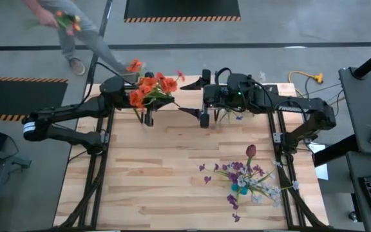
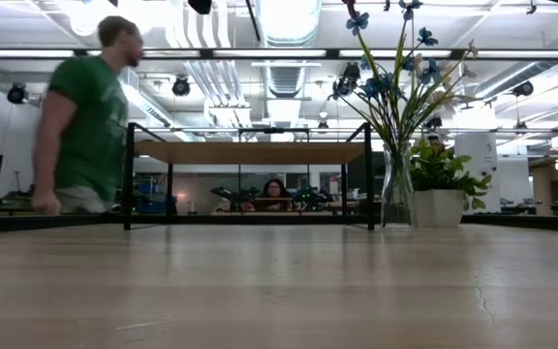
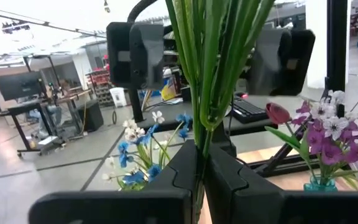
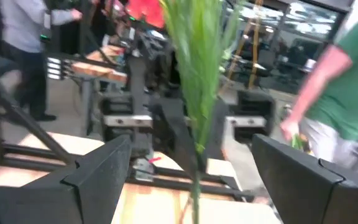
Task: Pick and place flowers into a vace then onto a shelf
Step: Adjust the orange flowers on the transparent flower vase
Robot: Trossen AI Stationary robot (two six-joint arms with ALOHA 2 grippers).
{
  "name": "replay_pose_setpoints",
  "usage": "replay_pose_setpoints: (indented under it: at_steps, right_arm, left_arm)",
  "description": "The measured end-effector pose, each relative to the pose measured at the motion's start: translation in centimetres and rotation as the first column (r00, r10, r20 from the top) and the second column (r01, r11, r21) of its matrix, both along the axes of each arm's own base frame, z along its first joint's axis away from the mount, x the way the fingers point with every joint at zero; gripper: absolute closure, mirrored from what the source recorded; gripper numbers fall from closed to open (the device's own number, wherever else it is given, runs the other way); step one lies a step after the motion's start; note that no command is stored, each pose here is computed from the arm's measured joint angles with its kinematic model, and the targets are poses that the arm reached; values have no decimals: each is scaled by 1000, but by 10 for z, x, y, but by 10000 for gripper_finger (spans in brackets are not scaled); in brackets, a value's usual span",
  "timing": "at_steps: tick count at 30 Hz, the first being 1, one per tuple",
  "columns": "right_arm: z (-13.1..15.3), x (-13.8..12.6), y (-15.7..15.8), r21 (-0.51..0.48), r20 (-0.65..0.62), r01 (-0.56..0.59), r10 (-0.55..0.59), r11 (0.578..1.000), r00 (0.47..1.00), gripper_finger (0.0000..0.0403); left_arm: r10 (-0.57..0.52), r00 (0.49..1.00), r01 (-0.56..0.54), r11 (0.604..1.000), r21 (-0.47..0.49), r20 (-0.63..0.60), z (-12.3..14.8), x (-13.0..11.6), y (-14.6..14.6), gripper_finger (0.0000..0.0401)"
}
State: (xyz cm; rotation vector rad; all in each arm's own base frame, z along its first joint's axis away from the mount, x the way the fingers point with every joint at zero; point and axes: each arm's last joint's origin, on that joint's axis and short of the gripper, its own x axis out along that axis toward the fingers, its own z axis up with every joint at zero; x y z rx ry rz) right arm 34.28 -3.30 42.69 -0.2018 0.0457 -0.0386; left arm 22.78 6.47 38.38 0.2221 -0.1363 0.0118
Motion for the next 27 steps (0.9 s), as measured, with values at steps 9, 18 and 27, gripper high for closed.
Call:
replay_pose_setpoints:
  at_steps: [9,18,27]
  right_arm:
    - [7,-1,0,2,22,-27,27,1000,999,76]
    - [5,-3,-3,18,-10,-16,16,1000,1000,76]
    - [5,-3,-4,16,-10,-4,4,1000,1000,114]
  left_arm:
    - [-72,997,71,997,-6,-13,6,20,4,401]
    - [-141,989,141,990,0,-51,18,44,5,401]
    - [-139,989,141,990,32,-58,15,46,4,401]
